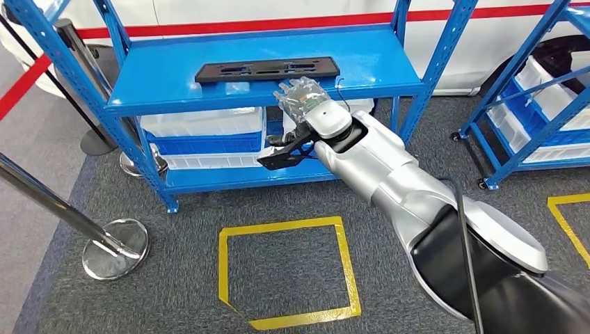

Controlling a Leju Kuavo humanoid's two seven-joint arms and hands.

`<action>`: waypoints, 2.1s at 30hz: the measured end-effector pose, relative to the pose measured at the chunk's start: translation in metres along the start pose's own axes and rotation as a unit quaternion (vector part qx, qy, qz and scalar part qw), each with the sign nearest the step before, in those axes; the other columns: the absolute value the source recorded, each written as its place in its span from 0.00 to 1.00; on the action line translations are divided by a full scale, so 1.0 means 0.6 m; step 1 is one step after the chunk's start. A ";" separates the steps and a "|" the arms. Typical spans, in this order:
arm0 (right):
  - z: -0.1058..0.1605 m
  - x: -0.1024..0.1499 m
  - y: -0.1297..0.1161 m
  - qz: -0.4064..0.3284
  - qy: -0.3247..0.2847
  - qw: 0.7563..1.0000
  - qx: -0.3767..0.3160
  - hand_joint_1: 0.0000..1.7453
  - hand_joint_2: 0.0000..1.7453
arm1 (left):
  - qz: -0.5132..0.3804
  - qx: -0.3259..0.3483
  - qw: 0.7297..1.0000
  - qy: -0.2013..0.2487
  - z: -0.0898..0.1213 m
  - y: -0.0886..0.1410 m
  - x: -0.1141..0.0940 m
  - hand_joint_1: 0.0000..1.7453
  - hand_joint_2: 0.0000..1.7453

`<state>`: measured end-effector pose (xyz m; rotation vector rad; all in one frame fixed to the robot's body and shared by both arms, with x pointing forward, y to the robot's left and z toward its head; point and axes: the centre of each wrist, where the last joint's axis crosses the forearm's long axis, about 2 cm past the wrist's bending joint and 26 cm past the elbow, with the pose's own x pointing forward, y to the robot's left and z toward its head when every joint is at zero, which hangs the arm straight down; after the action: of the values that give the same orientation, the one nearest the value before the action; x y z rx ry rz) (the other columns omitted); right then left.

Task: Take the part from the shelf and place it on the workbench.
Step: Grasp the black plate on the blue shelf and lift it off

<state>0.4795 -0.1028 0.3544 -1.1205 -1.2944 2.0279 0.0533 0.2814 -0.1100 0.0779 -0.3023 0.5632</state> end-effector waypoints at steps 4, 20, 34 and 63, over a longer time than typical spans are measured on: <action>-0.001 0.006 -0.011 0.003 -0.009 1.000 -0.004 0.00 0.00 | -0.002 -0.003 1.000 -0.001 0.000 -0.001 -0.002 0.00 0.00; -0.002 0.025 -0.046 -0.040 -0.050 0.998 -0.009 0.00 0.00 | -0.007 -0.009 1.000 0.001 0.001 -0.006 -0.001 0.00 0.00; -0.003 0.030 -0.046 -0.113 -0.071 0.991 -0.003 0.00 0.00 | -0.004 -0.008 1.000 0.001 0.001 -0.005 -0.004 0.00 0.00; -0.005 0.039 -0.045 -0.203 -0.109 0.973 0.005 0.00 0.00 | 0.000 -0.011 1.000 -0.006 0.001 -0.008 -0.001 0.00 0.00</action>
<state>0.4684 -0.0723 0.3691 -0.5756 -1.4771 1.8771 0.0554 0.2770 -0.1096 0.0605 -0.3203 0.5598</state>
